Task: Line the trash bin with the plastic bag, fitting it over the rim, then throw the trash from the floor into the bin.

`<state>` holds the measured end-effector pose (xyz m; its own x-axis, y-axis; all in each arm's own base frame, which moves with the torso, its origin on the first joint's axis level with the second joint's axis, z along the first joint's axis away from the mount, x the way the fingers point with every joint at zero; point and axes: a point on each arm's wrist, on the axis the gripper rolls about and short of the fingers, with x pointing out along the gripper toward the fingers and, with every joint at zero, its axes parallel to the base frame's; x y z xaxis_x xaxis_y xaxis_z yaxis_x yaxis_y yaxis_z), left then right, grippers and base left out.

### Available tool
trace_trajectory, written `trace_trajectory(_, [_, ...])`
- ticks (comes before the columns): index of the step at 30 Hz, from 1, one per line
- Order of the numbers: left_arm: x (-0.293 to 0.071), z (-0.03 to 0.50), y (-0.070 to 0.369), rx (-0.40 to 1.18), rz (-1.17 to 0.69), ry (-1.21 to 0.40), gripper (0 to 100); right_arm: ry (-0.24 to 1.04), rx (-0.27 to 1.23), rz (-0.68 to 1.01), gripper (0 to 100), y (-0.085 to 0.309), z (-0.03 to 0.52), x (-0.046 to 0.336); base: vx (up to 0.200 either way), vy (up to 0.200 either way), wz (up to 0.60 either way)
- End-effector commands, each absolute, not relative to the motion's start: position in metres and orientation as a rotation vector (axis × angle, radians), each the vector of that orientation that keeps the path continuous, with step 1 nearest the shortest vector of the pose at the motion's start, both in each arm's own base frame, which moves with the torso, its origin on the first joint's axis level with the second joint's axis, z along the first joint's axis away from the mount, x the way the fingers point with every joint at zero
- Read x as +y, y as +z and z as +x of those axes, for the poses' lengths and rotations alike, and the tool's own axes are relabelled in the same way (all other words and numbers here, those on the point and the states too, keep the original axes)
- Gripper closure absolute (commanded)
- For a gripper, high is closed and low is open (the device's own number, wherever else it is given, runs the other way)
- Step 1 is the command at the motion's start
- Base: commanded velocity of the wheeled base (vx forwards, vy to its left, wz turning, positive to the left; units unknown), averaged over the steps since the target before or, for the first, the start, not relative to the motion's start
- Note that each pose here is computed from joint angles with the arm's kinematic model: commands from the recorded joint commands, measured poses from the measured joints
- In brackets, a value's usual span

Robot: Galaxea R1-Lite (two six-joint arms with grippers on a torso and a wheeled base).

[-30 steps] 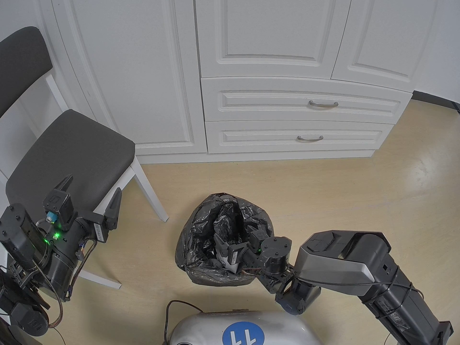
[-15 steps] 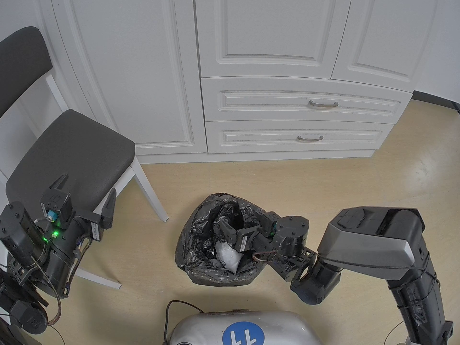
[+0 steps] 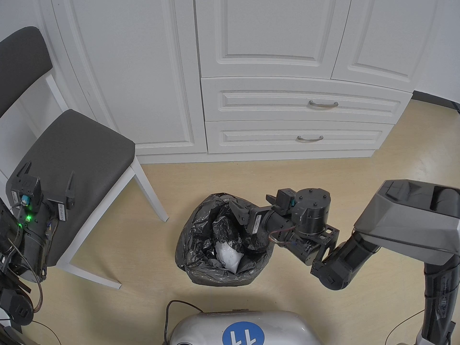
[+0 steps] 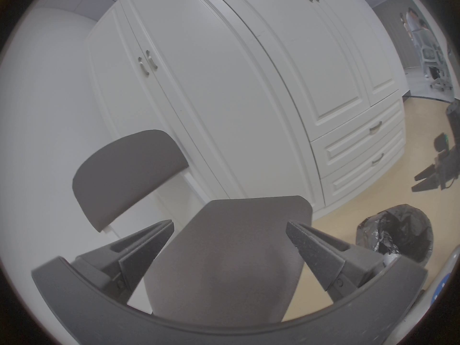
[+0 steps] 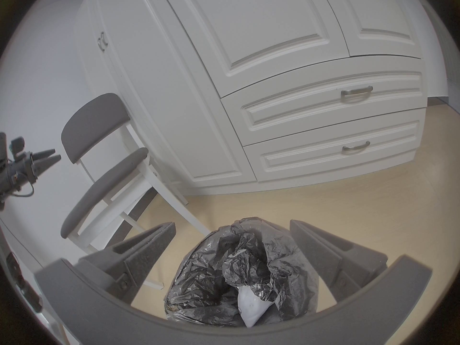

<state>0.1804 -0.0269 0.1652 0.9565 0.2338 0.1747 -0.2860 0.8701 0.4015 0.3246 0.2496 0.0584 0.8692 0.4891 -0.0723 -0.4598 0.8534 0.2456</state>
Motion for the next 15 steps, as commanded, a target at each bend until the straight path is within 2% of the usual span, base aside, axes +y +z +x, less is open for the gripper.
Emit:
trace_trajectory(1, [-0.019, 0.174, 0.174, -0.158, 0.432, 0.319, 0, 0.499, 0.089, 0.254, 0, 0.099, 0.315, 0.238, 0.0, 0.0, 0.0])
trace_trajectory(9, [-0.014, 0.169, 0.179, -0.181, 0.437, 0.35, 0, 0.477, 0.119, 0.243, 0, 0.128, 0.297, 0.221, 0.0, 0.0, 0.0])
trace_trajectory(15, [-0.001, 0.157, 0.19, -0.228, 0.445, 0.435, 0, 0.436, 0.132, 0.245, 0, 0.148, 0.27, 0.2, 0.0, 0.0, 0.0])
